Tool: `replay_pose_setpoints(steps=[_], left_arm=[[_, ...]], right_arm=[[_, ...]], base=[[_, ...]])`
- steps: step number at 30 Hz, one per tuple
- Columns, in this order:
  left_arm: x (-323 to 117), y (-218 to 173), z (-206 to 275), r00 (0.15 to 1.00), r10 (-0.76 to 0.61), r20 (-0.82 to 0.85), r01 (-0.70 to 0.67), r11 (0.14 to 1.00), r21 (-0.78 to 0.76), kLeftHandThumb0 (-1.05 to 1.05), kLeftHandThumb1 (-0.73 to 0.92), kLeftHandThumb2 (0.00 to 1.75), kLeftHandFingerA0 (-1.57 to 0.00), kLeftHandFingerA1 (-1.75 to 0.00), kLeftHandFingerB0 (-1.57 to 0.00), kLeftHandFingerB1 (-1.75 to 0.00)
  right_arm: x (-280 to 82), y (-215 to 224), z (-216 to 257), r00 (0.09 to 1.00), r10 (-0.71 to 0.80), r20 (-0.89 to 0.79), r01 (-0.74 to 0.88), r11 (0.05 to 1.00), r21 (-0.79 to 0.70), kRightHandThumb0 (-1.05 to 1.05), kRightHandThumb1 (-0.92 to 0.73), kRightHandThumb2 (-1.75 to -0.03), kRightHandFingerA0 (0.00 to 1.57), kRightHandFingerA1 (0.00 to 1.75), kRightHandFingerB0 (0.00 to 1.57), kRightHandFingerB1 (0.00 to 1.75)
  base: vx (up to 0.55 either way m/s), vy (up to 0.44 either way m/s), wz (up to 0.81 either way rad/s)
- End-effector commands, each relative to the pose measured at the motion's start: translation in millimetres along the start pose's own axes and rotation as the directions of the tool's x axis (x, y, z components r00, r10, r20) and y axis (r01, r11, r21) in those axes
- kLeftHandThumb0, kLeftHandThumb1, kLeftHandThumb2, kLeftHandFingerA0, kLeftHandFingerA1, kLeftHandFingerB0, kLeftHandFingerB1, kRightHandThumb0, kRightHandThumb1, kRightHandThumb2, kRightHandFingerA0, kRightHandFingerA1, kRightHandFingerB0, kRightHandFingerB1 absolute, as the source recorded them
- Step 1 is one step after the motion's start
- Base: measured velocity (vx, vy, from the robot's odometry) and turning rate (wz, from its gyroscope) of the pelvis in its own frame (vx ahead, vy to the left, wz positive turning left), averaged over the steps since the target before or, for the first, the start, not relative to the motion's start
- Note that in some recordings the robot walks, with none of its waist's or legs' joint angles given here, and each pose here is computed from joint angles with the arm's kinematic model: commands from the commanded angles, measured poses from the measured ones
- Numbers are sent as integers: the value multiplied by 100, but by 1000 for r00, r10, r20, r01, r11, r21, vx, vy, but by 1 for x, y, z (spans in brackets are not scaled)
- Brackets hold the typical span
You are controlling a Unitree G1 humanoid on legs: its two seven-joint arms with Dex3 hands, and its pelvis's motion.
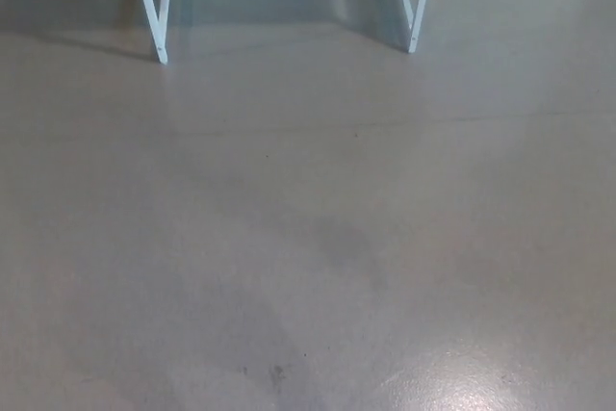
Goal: The robot walks towards a table in front, picks a shampoo with left hand and puts it in a small grey container
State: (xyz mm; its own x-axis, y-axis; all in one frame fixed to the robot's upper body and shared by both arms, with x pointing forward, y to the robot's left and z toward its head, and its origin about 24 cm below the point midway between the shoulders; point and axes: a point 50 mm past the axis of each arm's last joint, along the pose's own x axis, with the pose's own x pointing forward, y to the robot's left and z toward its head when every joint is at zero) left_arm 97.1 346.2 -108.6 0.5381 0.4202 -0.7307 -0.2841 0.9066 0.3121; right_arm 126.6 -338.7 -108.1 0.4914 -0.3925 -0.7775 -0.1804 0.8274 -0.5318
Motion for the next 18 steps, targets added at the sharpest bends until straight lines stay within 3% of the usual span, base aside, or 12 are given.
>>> replay_pose_setpoints(steps=[1,4,5,9,13,14,17,18], left_arm=[[-5,11,-8,1000,-12,3,12,1000,-29,-16,69,64,-50,-46,-43,-41],[-5,11,-7,1000,-10,4,10,1000,-18,-16,69,64,-50,-46,-43,-41],[-6,12,-8,1000,-1,6,1,1000,2,-22,64,59,-58,-48,-44,-39],[-7,13,-9,1000,9,18,-10,999,47,-22,64,59,-59,-47,-44,-39],[-5,11,-5,1000,5,27,-7,998,65,-24,63,59,-58,-46,-43,-38],[-5,11,-4,999,11,35,-14,996,92,-33,53,71,-58,-54,-41,-46],[-5,12,-3,999,14,39,-18,994,105,-33,53,71,-58,-54,-41,-46],[-4,12,-1,999,9,36,-12,996,89,-21,63,59,-58,-47,-41,-38]], right_arm=[[-3,-4,-15,999,-8,-37,8,1000,10,-22,-65,-59,68,48,46,38],[-3,-4,-16,999,-7,-39,8,1000,18,-22,-65,-59,68,48,46,38],[-4,-3,-17,1000,-6,-24,6,1000,7,-24,-68,-60,73,52,48,40],[-6,-1,-18,1000,4,2,-4,1000,-28,-25,-69,-60,72,51,48,39],[-6,-3,-17,1000,-6,6,6,1000,-23,-25,-68,-60,75,52,48,39],[-5,-1,-18,1000,-7,-6,7,1000,-21,-25,-67,-60,74,50,47,38],[-5,-1,-19,1000,-8,-11,8,1000,-20,-25,-67,-60,74,50,47,38],[-5,-1,-18,1000,-9,-4,9,1000,-12,-25,-67,-60,75,51,48,39]], base=[[-115,-41,17],[-19,37,55],[-15,61,-18],[40,96,-4],[138,318,-13],[287,438,-27],[241,318,-14],[243,157,0]])
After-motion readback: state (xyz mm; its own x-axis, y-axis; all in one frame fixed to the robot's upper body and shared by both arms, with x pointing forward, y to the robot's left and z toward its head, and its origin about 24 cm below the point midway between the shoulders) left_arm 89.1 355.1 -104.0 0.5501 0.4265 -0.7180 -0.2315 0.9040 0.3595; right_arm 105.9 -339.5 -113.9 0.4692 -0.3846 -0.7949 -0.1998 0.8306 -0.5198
